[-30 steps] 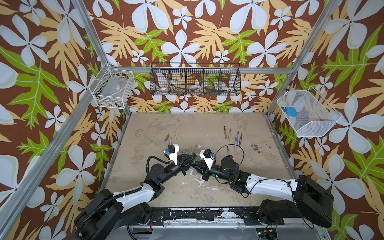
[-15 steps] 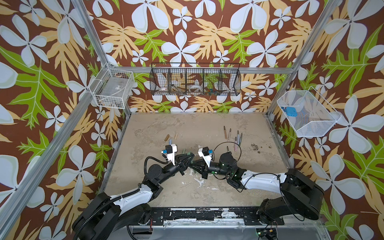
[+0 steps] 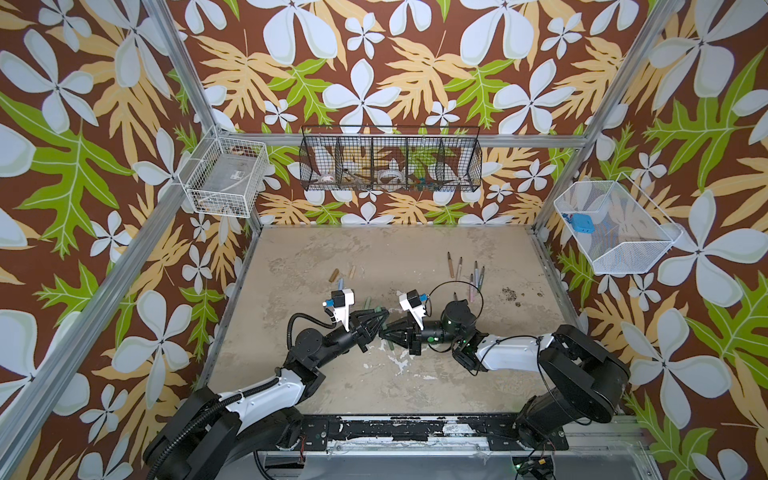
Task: Open the pen caps
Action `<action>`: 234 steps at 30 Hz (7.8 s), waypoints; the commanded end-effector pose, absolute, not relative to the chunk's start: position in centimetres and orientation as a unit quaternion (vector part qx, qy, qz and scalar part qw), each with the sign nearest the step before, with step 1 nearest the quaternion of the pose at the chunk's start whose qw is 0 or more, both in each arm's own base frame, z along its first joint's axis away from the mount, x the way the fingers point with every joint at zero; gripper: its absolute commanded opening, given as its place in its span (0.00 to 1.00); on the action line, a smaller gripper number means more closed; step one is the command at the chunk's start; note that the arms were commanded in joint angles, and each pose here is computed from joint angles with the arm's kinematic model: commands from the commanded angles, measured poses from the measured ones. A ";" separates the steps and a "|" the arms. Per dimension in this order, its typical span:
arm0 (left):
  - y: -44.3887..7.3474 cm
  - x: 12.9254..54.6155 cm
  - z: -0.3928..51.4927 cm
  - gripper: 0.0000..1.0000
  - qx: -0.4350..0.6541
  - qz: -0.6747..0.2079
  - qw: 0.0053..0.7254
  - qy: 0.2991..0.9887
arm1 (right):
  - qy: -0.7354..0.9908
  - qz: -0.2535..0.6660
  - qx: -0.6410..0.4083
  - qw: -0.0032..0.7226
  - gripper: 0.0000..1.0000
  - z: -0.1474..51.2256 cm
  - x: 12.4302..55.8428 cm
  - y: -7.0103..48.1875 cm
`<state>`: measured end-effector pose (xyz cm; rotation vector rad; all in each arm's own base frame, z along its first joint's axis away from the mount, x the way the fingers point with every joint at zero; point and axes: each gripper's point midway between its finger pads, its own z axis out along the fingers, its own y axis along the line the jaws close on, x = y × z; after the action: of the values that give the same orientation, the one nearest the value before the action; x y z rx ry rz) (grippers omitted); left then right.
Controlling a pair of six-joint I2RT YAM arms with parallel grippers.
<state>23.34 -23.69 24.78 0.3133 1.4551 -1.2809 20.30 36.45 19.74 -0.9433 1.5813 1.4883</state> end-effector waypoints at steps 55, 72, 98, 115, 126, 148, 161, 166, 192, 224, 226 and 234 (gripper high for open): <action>-19.9 23.4 29.5 0.00 0.061 -0.564 0.616 0.547 | 0.742 0.317 -0.400 0.434 0.00 14.1 24.3 33.4; -19.2 23.4 29.8 0.00 0.049 -0.556 0.628 0.542 | 0.721 0.329 -0.424 0.439 0.00 15.1 22.9 33.5; -15.7 29.1 24.7 0.00 -0.055 -0.383 0.637 0.667 | 0.766 0.322 -0.334 0.446 0.00 15.5 26.4 30.1; -9.5 34.6 15.7 0.00 -0.181 -0.114 0.553 0.805 | 0.880 0.094 -0.015 0.466 0.00 11.9 34.2 13.8; -5.8 36.0 11.5 0.00 -0.220 -0.076 0.503 0.832 | 0.884 0.060 0.080 0.456 0.00 10.1 34.9 7.1; -6.7 37.5 4.9 0.01 -0.192 -0.078 0.409 0.888 | 0.933 0.045 0.052 0.353 0.01 3.6 35.8 7.7; -7.2 37.7 3.5 0.09 -0.191 -0.085 0.381 0.901 | 0.938 0.035 0.054 0.339 0.12 2.4 36.0 7.5; -6.9 37.7 3.3 0.18 -0.195 -0.077 0.378 0.902 | 0.940 0.043 0.050 0.335 0.23 2.2 36.1 7.8; -5.8 34.9 16.2 0.82 -0.167 -0.143 0.576 0.787 | 0.796 0.006 0.119 0.594 0.47 16.5 31.8 2.0; 1.8 32.5 15.7 1.00 -0.123 0.067 0.712 0.688 | 0.722 -0.084 0.089 0.681 0.99 14.9 33.7 -3.5; 1.1 33.4 14.8 1.00 -0.101 0.065 0.705 0.699 | 0.730 -0.078 0.075 0.675 0.99 14.2 34.3 -3.0; 0.7 35.2 13.5 1.00 -0.081 0.041 0.677 0.730 | 0.757 -0.063 0.037 0.650 1.00 12.3 36.4 -1.8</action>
<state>34.69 1.37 13.29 -0.2119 1.6368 0.1445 35.73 -2.44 11.39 0.1328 1.7483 -0.1621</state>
